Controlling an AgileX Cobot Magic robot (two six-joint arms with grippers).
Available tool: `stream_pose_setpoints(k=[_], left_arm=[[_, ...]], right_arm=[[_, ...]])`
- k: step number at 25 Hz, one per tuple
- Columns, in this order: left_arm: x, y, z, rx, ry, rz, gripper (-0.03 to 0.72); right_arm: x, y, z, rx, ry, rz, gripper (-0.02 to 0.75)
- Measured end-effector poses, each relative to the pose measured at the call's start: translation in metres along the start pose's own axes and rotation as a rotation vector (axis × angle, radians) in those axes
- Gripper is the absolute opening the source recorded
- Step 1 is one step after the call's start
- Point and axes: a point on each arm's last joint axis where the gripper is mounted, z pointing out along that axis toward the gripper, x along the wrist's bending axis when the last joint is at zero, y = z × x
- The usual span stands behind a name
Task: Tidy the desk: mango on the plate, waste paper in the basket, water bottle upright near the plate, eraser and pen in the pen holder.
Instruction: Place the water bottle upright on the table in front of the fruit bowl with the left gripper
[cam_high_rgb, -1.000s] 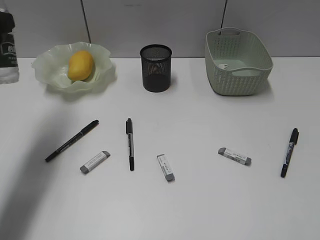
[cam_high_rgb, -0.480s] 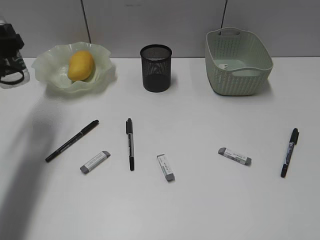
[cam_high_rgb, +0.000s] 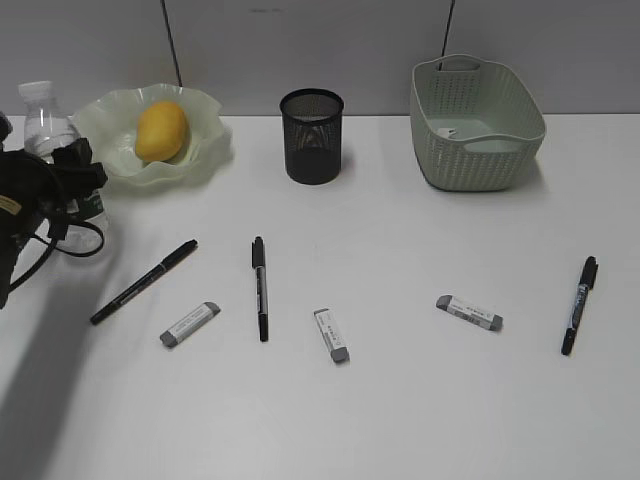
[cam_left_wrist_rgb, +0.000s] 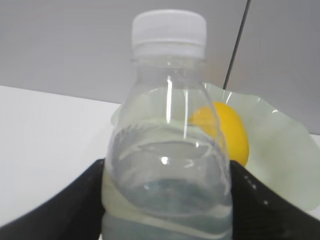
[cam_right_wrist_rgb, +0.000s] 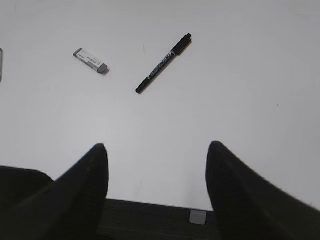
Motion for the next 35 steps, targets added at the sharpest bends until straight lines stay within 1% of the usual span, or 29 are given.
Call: stream_pose_setpoints(k=[3, 8, 13, 17, 31, 35], left_arm=[[0.001, -0.005, 0.001, 0.015, 0.008, 0.0, 0.508], [-0.001, 0.0, 0.008, -0.022, 0.003, -0.006, 0.508], [0.0, -0.011, 0.023, -0.019, 0.011, -0.005, 0.508], [-0.001, -0.013, 0.032, -0.039, 0.008, -0.008, 0.507], [-0.002, -0.014, 0.033, -0.041, -0.001, -0.003, 0.507], [-0.003, -0.014, 0.033, -0.039, -0.016, 0.004, 0.507]], right_arm=[[0.0, 0.0, 0.0, 0.0, 0.0, 0.0, 0.49], [0.0, 0.0, 0.0, 0.0, 0.0, 0.0, 0.49], [0.0, 0.0, 0.0, 0.0, 0.0, 0.0, 0.489], [0.0, 0.0, 0.0, -0.001, 0.0, 0.0, 0.489], [0.0, 0.0, 0.0, -0.001, 0.0, 0.0, 0.489], [0.0, 0.0, 0.0, -0.001, 0.0, 0.0, 0.489]])
